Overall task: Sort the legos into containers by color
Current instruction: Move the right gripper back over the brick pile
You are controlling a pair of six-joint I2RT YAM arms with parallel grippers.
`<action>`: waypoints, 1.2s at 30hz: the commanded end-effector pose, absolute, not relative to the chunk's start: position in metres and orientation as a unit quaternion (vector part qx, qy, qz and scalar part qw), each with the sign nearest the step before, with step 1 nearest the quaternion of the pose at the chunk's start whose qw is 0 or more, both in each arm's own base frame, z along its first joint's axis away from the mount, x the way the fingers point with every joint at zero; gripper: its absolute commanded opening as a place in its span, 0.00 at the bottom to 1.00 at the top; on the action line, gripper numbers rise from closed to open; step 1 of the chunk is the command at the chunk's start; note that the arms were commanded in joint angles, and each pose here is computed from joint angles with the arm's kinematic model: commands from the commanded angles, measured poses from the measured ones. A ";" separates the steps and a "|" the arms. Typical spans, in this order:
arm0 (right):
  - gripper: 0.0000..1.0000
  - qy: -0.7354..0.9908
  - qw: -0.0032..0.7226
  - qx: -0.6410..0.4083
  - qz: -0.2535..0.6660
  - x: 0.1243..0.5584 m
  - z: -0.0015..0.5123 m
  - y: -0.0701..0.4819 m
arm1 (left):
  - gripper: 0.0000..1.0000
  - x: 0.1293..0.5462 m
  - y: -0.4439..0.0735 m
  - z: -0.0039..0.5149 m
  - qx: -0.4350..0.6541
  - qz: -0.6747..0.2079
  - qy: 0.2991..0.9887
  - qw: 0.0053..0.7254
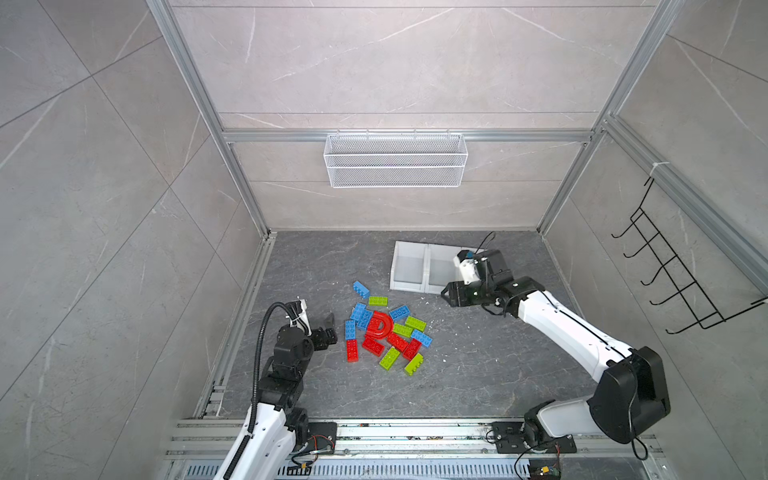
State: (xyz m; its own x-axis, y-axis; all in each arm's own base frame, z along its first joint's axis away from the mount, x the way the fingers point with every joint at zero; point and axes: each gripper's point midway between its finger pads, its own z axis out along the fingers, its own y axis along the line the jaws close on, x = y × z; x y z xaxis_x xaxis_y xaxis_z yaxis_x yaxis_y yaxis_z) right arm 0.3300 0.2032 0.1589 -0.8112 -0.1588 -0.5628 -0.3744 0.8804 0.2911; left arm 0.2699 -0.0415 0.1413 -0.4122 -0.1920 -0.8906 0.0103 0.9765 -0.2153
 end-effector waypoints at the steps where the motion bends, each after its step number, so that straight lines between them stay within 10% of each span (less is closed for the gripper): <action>1: 0.64 0.942 0.238 -0.172 0.163 0.319 0.132 0.209 | 1.00 0.276 -0.042 0.157 -0.057 -0.098 0.825 0.554; 36: 0.66 0.940 0.128 -0.300 0.102 0.327 0.043 0.281 | 1.00 0.274 -0.042 0.157 -0.058 -0.099 0.822 0.558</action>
